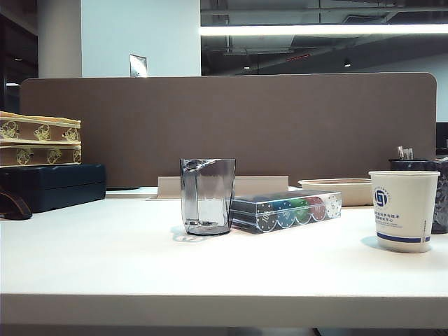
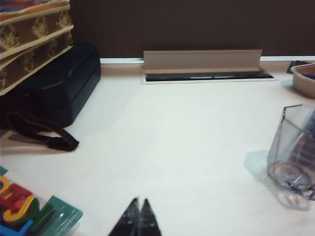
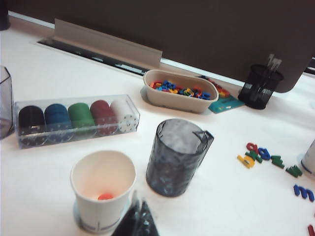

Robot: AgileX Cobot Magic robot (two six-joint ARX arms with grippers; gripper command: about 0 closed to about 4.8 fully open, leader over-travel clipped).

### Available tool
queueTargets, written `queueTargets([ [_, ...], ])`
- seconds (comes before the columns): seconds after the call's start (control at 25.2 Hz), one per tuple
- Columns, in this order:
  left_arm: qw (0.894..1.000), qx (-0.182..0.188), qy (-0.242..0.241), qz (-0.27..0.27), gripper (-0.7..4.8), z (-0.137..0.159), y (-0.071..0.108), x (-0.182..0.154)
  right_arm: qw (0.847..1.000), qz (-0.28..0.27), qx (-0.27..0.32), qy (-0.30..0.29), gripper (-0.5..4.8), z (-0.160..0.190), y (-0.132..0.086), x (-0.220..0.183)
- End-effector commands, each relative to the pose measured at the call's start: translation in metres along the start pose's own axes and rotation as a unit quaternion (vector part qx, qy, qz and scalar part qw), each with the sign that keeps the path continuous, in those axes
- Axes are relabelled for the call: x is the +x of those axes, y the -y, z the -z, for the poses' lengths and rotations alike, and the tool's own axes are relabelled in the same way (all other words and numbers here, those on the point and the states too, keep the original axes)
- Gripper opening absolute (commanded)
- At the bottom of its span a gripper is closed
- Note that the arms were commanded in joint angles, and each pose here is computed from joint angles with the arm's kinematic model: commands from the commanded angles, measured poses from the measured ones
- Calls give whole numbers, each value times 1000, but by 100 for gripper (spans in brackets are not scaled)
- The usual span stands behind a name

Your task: Pick up the letter "c" and put it in the paper cup.

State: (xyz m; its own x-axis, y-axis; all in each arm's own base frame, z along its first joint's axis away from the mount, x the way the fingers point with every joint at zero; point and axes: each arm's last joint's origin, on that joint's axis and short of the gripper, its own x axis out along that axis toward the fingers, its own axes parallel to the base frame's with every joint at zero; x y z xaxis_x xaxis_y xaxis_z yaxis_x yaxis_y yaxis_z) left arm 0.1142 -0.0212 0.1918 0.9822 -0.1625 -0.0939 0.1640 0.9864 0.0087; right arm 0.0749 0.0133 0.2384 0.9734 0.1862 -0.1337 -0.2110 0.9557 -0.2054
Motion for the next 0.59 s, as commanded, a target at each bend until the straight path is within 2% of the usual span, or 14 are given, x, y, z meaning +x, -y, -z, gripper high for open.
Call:
queueTargets([
  [0.04,1000,4,20,-12,-4,2,-1,0,999,20,-1,24,-5,3,0,5],
  [0.16,999,10,31,-18,-4,5,-1,1,999,40,0,32,-5,7,1,9],
  [0.44,1000,10,23,-17,-4,10,-1,1,997,73,0,14,-5,16,1,13],
  [0.59,1000,10,16,-23,-4,14,-1,2,996,87,4,26,-5,27,-1,20],
])
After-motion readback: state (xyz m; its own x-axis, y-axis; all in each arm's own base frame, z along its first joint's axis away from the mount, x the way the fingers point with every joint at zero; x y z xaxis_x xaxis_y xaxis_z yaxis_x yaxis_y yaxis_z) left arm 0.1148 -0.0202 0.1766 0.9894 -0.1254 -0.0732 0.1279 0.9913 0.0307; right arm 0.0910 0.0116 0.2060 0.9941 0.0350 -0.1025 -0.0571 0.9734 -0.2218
